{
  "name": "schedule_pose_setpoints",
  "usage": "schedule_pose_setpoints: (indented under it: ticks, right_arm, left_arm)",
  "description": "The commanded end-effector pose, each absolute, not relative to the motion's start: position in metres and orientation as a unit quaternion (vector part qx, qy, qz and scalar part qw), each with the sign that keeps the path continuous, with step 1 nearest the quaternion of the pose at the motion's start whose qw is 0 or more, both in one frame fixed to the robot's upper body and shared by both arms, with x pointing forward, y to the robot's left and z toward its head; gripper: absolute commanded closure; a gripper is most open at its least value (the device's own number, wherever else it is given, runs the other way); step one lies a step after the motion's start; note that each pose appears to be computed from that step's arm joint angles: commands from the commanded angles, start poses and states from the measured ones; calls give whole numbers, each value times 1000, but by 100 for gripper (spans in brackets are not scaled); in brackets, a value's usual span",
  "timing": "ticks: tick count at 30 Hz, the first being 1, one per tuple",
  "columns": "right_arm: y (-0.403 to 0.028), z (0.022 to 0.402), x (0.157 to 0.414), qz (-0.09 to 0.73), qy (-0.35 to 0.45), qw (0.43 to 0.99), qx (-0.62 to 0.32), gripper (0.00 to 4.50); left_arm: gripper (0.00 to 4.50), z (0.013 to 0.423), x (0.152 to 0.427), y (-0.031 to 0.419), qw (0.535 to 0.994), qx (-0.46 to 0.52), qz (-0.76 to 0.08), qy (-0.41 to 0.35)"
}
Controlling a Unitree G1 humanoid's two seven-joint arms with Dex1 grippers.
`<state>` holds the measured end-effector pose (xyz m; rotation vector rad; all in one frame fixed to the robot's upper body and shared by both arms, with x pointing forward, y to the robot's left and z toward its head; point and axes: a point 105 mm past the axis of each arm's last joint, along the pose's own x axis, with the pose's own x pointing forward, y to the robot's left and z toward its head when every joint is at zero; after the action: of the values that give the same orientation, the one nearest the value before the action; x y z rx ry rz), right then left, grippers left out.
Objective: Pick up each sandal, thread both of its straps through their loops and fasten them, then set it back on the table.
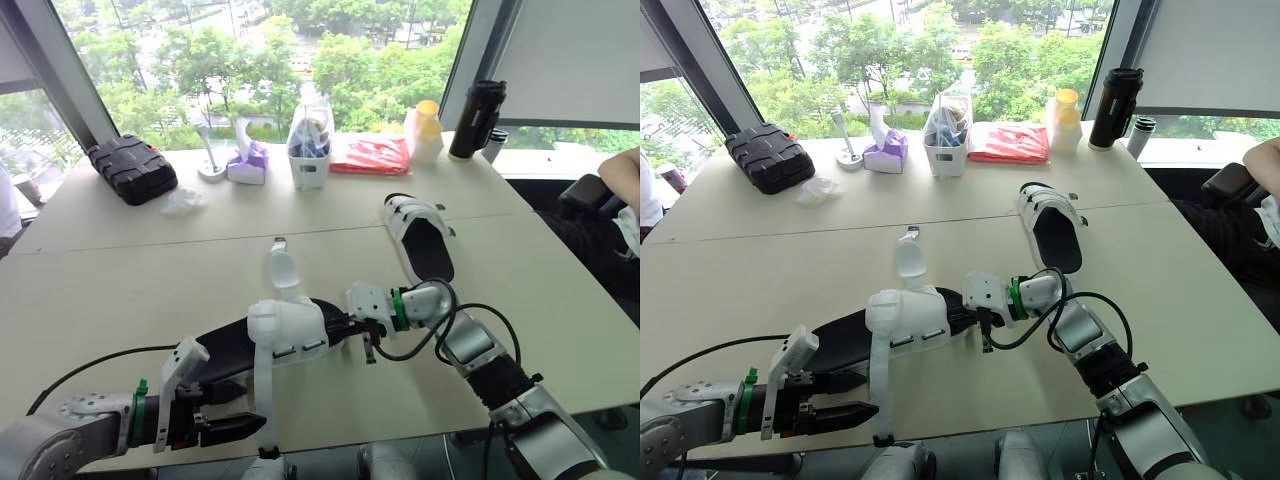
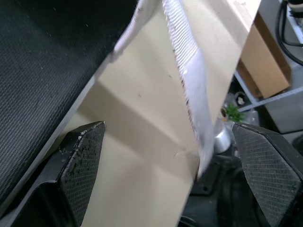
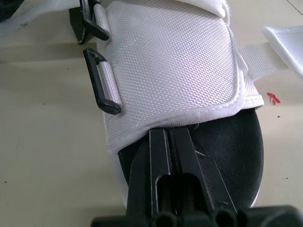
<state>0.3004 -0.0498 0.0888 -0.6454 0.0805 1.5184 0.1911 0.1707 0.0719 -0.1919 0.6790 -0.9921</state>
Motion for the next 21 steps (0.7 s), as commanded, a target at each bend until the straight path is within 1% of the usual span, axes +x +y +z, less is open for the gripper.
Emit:
schedule_pose_setpoints:
  ticks: [1, 8, 14, 19, 21]
  right_arm:
    - [-48, 90, 298, 677, 33, 674, -293, 450]
    - [-43, 92, 292, 681, 32, 674, -285, 450]
    - [-41, 91, 290, 682, 34, 673, -284, 450]
    - [-42, 91, 292, 680, 34, 674, -287, 450]
    - [-42, 91, 293, 679, 34, 675, -288, 450]
  left_arm:
    - [7, 68, 205, 189, 849, -60, -422, 311]
    - [7, 70, 202, 184, 839, -71, -445, 304]
    - [7, 88, 177, 159, 776, -175, -519, 312]
    - [7, 88, 169, 150, 752, -192, -538, 328]
    - [7, 86, 171, 147, 755, -190, -537, 325]
